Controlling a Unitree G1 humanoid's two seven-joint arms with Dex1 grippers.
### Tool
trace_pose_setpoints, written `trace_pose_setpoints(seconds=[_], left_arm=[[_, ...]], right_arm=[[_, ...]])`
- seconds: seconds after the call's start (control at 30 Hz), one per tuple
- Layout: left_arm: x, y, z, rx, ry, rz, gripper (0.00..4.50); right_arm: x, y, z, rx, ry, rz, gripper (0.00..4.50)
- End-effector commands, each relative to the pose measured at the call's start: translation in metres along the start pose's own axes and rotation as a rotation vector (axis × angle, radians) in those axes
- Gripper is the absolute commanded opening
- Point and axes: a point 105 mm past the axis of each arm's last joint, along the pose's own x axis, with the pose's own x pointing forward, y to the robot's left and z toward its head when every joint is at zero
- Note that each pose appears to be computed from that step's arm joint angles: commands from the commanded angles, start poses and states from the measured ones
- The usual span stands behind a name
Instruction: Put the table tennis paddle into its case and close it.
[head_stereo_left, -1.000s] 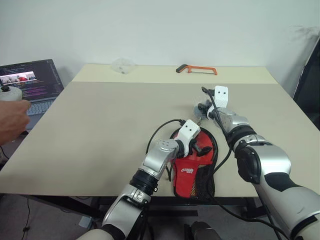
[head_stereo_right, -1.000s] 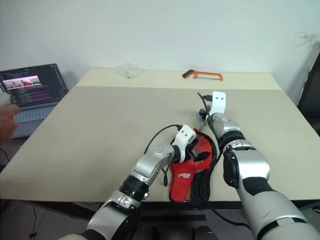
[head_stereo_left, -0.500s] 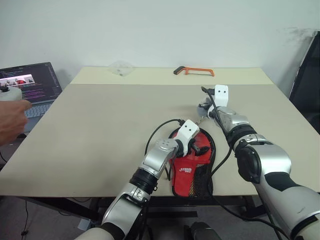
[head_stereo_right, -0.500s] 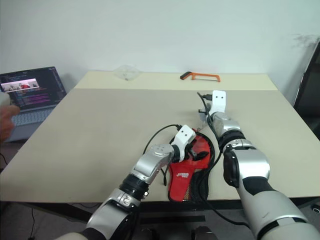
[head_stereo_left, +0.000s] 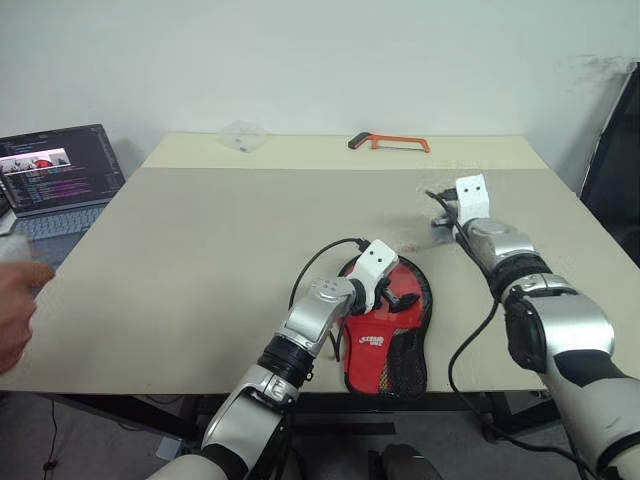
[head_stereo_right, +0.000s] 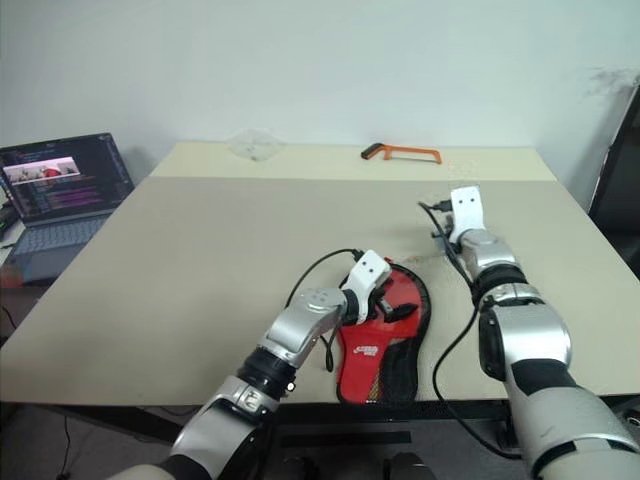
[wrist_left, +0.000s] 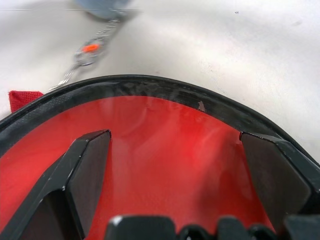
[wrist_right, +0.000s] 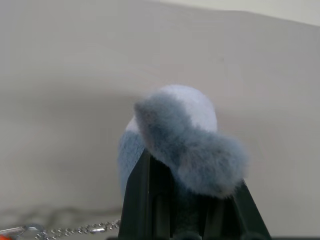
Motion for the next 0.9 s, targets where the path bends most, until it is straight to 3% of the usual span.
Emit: trace_pose_setpoints(seconds=[0.03,0.27,0.4,0.7,0.9], left_arm=[[-0.004,0.005,-0.062,-0.079,0.199,0.015,4.5],[-0.001,0.007,-0.059,-0.069,0.2,0.006,4.5],[0.003,0.002,-0.058,-0.062,0.202,-0.03,4.5],[0.016,-0.006,-0.045,-0.005,0.188,-0.071,4.5],[0.019,-0.011,-0.042,0.009,0.187,-0.096,4.5]], right_arm=[[-0.011,-0.024,0.017,-0.132,-0.05,0.007,0.19],[-0.047,-0.042,0.0,-0.366,0.018,0.166,0.18],[-0.087,-0.026,-0.014,-0.466,0.091,0.41,0.18],[-0.14,-0.004,-0.03,-0.699,0.15,0.679,0.17],[-0.183,0.017,-0.068,-0.822,0.253,0.946,0.17]])
